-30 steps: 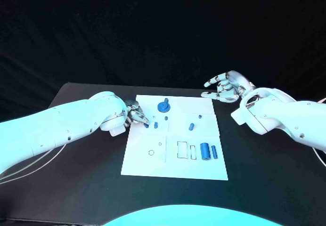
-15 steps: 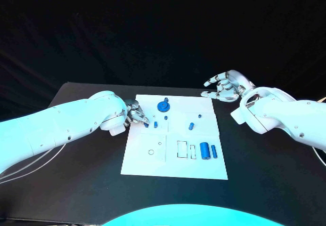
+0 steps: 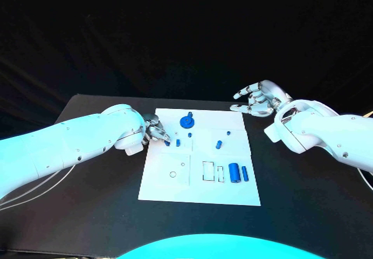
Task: Assemble the parts on the task board
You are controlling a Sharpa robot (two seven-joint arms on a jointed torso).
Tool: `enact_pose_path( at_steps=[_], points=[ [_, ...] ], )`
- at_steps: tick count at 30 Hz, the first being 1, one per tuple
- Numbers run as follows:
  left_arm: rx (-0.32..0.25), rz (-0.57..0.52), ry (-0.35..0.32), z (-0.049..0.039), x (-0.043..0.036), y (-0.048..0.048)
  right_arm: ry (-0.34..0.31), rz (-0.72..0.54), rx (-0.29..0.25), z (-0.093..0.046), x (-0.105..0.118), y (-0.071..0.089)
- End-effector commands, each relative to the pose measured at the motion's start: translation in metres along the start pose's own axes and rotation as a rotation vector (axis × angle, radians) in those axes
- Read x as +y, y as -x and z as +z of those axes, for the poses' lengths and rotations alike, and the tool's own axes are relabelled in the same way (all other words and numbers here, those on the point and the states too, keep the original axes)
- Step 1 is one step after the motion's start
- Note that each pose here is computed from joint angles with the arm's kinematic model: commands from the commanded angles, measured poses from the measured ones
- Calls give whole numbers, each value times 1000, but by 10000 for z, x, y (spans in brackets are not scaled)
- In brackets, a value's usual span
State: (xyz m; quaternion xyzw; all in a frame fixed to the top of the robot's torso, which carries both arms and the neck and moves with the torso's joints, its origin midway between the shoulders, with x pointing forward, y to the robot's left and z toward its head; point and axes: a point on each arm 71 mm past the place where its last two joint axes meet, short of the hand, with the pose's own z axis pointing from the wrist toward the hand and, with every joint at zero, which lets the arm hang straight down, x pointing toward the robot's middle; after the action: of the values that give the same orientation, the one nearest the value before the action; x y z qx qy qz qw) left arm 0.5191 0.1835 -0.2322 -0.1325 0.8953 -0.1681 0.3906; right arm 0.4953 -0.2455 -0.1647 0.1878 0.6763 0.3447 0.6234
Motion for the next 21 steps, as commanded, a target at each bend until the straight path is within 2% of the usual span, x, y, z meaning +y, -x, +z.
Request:
enact_pose_path(
  at_steps=[1,21],
  points=[
    [11,9,-3,9,-16,-46,4,0,2,-1,3,-4],
    [-11,27,2,1,4,-26,6,0,2,4,8,-10]
  ],
)
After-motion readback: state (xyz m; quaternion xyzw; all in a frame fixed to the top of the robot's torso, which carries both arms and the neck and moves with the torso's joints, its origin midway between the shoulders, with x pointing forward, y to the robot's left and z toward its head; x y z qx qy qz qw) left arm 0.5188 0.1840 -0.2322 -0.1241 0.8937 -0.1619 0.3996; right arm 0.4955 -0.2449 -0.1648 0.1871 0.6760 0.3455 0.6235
